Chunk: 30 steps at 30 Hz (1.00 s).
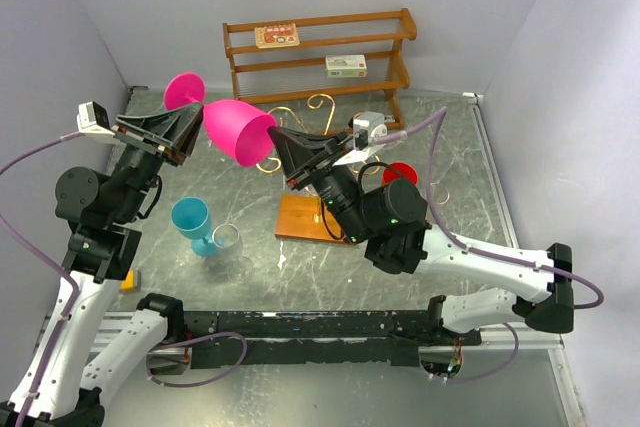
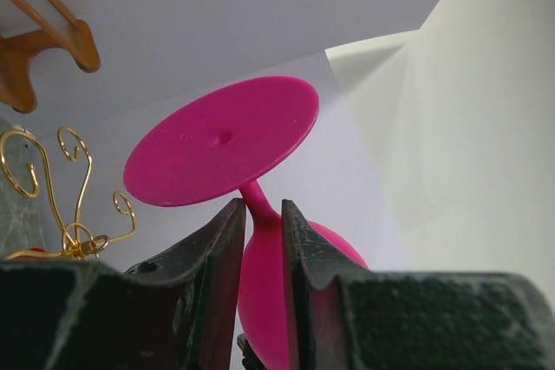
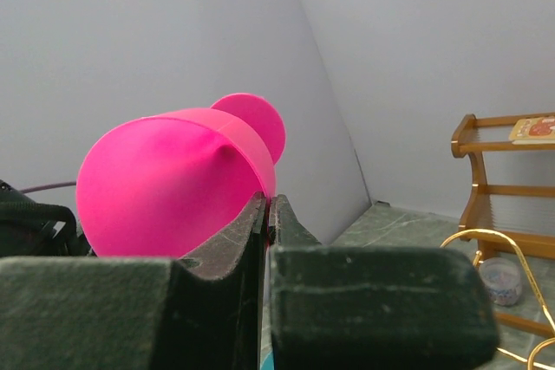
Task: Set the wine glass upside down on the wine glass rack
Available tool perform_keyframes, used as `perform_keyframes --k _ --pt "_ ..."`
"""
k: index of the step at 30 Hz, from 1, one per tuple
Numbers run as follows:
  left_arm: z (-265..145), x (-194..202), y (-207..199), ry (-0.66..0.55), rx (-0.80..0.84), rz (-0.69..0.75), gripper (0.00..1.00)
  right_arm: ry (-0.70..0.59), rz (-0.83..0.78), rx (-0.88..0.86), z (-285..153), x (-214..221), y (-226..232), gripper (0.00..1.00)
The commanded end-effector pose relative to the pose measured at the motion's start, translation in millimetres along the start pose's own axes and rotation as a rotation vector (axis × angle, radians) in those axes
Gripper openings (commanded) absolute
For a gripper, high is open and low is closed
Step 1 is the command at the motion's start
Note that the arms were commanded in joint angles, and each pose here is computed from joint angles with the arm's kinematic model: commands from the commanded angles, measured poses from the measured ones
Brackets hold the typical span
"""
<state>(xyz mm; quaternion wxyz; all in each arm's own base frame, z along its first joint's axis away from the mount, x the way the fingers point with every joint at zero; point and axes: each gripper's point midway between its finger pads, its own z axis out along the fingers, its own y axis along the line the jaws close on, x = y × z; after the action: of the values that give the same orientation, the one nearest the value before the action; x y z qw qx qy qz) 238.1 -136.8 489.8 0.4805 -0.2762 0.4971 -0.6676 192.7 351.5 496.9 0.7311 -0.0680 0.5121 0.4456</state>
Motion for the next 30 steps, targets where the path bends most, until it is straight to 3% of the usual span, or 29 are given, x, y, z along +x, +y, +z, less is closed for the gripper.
perform_keyframes --k 1,11,17,28,30 --pt "-1.1 6.1 -11.0 0.033 0.049 -0.016 0.33 0.025 0.037 -0.043 -7.3 0.3 7.8 0.0" --pt "-1.4 10.2 -11.9 0.058 0.06 -0.014 0.34 0.066 0.112 -0.09 -12.9 7.5 17.3 0.0" --pt "-0.1 17.3 -6.9 0.101 0.069 -0.025 0.08 0.074 0.174 -0.083 -16.1 10.5 17.2 0.0" --pt "-5.6 16.3 -4.0 0.09 0.031 0.085 0.07 0.18 0.181 0.017 -25.7 24.7 0.2 0.0" --pt "-5.3 14.9 -6.8 0.086 0.02 0.132 0.07 0.194 0.188 0.046 -31.2 21.4 -5.9 0.08"
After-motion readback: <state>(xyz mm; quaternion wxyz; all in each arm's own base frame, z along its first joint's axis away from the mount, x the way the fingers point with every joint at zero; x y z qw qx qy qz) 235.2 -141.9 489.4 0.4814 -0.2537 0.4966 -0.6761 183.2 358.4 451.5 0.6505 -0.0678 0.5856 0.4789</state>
